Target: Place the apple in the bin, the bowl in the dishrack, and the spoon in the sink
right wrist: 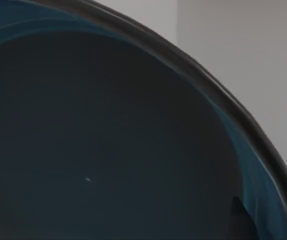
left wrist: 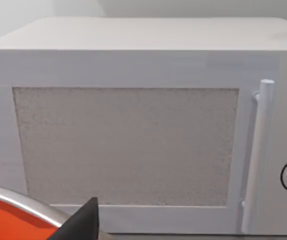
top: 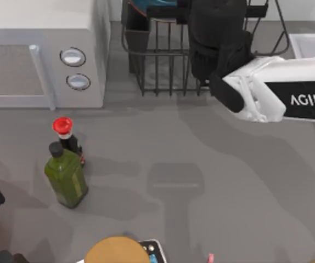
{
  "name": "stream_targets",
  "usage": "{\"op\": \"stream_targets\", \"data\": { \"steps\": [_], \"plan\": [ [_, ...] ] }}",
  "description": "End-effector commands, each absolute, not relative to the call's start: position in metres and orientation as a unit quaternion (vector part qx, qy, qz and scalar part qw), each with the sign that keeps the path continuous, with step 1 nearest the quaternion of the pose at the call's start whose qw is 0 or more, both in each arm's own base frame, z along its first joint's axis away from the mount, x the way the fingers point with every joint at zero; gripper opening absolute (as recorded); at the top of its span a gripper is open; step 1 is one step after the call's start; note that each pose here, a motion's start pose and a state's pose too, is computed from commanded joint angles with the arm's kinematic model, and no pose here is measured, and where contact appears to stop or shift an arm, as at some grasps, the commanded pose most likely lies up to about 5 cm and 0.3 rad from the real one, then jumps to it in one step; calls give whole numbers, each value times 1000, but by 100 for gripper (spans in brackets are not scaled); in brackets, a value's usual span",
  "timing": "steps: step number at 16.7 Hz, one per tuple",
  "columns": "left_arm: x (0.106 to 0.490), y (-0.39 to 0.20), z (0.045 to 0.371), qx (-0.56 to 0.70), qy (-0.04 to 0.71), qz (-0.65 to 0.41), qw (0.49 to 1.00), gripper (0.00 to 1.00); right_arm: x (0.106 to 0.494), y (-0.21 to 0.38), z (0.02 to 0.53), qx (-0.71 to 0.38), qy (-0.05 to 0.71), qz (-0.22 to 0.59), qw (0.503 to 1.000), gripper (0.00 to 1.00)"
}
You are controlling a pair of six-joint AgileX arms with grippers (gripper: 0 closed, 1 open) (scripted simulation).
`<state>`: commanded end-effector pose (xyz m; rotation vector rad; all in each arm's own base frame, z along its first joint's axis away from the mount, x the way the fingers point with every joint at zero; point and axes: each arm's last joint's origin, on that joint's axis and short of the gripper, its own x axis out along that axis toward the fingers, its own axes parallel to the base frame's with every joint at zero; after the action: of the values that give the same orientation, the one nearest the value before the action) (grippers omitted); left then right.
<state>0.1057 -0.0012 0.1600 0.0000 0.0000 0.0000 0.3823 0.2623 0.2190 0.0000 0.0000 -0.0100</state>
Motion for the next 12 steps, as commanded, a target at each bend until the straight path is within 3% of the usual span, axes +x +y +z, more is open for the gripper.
{"op": "stream_targets", "data": {
  "steps": [10,12],
  "plan": [
    [106,-1,160,0,0,0,1000,100,382,262,219,0,0,-5,1000,98],
    [106,-1,160,0,0,0,1000,100,382,262,219,0,0,-5,1000,100]
  ]
}}
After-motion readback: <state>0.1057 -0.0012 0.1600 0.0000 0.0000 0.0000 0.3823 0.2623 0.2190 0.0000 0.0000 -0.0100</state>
